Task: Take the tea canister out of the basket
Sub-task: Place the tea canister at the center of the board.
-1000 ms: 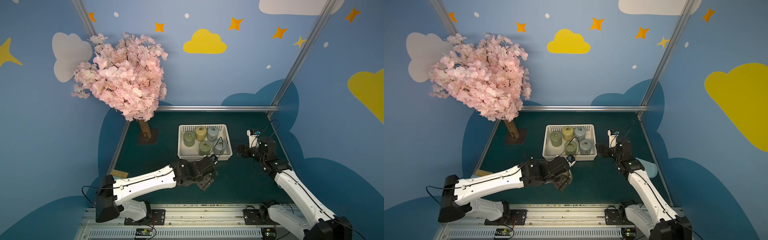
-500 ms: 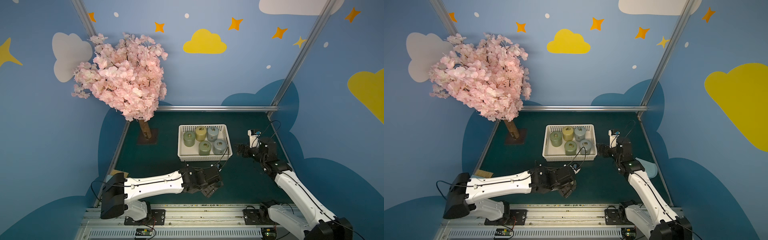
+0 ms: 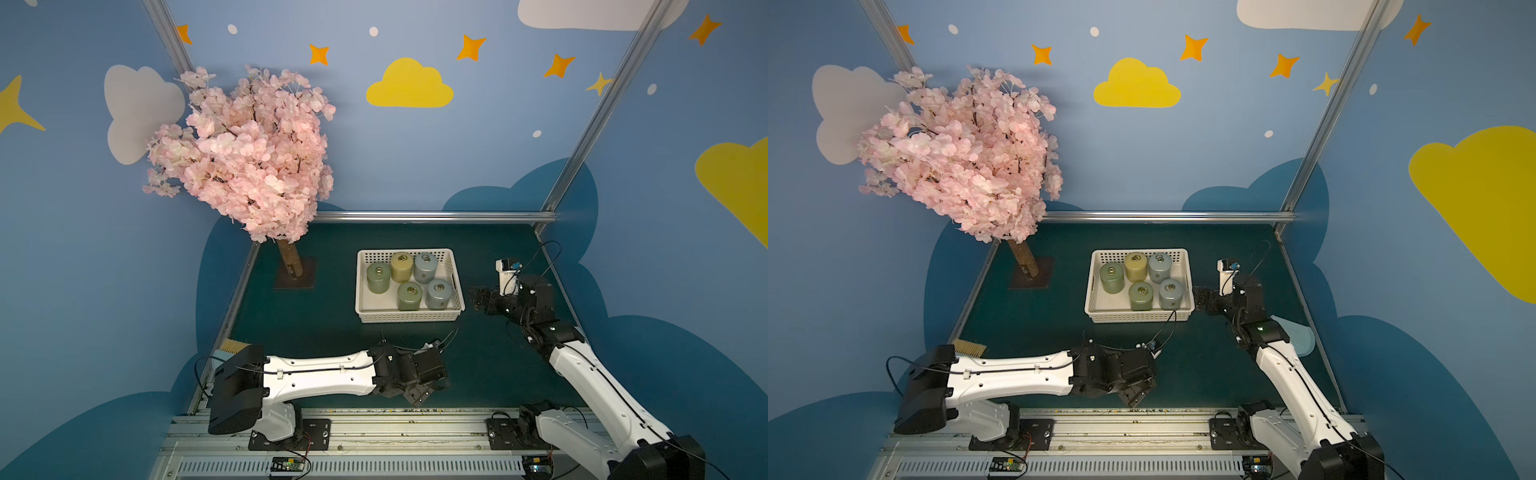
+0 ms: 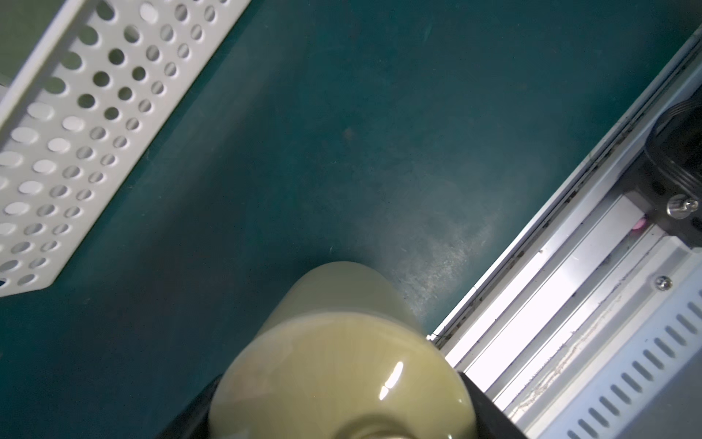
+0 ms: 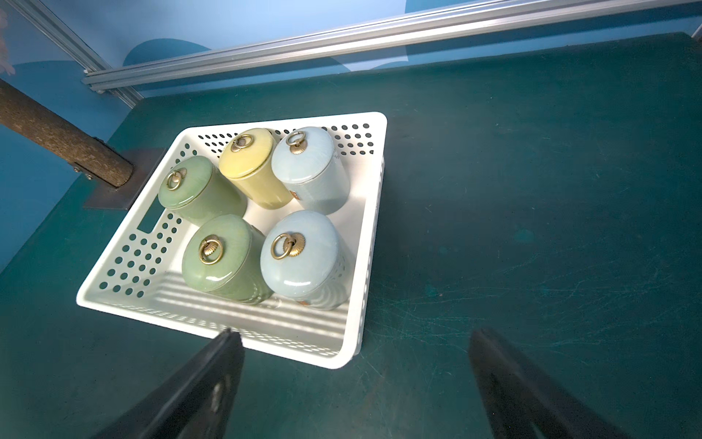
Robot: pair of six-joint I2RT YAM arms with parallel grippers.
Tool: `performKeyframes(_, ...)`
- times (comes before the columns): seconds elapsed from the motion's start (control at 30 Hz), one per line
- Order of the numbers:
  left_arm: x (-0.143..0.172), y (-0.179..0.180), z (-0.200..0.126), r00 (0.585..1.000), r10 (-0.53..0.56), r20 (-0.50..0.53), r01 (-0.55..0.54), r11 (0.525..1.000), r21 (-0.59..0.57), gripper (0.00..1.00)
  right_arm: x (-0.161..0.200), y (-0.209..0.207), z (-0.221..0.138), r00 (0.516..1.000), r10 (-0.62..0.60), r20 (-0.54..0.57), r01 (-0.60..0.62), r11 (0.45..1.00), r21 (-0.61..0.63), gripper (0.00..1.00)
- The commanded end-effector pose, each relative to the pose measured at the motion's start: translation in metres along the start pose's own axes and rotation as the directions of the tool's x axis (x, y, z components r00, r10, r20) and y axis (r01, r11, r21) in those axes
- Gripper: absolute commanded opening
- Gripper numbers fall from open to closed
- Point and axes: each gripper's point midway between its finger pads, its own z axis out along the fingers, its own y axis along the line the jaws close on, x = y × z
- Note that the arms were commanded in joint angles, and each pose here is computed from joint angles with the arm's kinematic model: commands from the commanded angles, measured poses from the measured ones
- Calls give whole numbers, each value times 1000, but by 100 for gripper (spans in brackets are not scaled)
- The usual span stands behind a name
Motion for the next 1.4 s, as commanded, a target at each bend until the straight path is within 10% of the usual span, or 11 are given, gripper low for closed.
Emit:
performKeyframes(0.0, -9, -3, -1, 999, -27, 41, 27, 1000, -4, 46, -3, 0, -2, 1000, -4, 23, 4, 1000, 1, 98)
performKeyframes(0.6, 8, -11, 21, 999, -47, -20, 47, 999, -3, 48, -2, 0, 0, 1000, -1, 16, 1, 1000, 4, 98)
performKeyframes(0.97, 10, -9, 23, 997, -68, -30, 67, 998, -18, 88, -2, -1, 0, 1000, -4, 16, 4, 1000, 8, 98)
performKeyframes(1.37, -2, 10, 1, 993, -114, 40, 116, 991, -68, 100, -3, 8, -2, 1000, -15, 12, 15, 999, -41, 98)
